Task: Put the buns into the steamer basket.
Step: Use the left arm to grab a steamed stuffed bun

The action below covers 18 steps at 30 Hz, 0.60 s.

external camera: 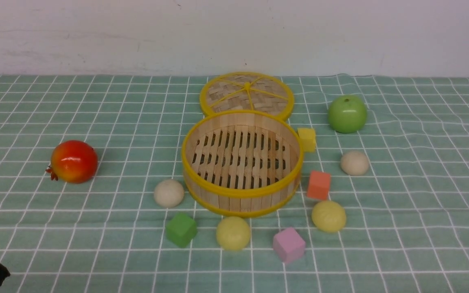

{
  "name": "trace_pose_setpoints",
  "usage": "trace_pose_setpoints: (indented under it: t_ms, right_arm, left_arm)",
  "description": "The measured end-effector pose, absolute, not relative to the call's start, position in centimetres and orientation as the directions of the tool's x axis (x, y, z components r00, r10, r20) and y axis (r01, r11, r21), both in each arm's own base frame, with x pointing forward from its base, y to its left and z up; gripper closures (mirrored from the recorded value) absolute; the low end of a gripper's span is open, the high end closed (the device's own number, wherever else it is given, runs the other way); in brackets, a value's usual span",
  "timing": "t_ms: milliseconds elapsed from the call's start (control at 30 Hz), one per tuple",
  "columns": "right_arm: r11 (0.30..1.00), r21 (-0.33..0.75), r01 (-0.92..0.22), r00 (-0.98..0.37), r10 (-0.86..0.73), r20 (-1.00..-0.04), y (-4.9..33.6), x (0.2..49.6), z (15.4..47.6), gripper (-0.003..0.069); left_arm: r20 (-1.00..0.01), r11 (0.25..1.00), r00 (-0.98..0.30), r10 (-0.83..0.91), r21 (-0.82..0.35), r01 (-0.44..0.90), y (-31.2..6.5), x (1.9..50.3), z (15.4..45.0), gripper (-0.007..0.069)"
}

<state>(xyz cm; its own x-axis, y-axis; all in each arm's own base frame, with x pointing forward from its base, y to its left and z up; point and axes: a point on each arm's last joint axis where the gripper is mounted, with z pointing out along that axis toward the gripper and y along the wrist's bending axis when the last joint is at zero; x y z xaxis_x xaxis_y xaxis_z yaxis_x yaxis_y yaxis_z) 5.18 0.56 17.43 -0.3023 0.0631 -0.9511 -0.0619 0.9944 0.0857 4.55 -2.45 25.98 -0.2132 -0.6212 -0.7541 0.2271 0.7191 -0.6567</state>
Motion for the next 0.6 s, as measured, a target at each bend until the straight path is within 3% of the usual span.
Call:
trace_pose_setpoints:
  t_ms: [33, 133, 267, 467, 600]
  right_arm:
    - [0.994, 0.086, -0.062, -0.302, 0.063, -0.951, 0.6, 5.2, 17.4, 0.0419]
    - [0.994, 0.086, -0.062, -0.302, 0.063, -0.951, 0.6, 5.2, 17.4, 0.0419]
    - [0.994, 0.086, -0.062, -0.302, 0.063, -0.951, 0.6, 5.2, 17.4, 0.0419]
    - [0.994, 0.086, -0.062, -0.302, 0.063, -0.951, 0.6, 5.2, 17.4, 0.0419]
    - [0.994, 0.086, -0.062, -0.302, 0.063, -0.951, 0.6, 5.2, 17.4, 0.0419]
  left_arm:
    - [-0.757, 0.723, -0.226, -0.613, -0.653, 0.226, -2.5, 4.5, 25.9, 0.0596]
    - [-0.780, 0.811, -0.476, -0.407, -0.548, 0.205, -3.7, 6.2, 29.3, 0.0596]
    - [-0.653, 0.899, -0.736, -0.181, -0.413, 0.146, -4.1, 10.8, 31.1, 0.0596]
    - [-0.473, 0.950, -0.878, -0.074, -0.300, 0.081, -4.3, 19.4, 30.2, 0.0610]
    - [-0.421, 0.948, -0.904, 0.071, -0.253, 0.192, -7.1, 23.4, 29.5, 0.0639]
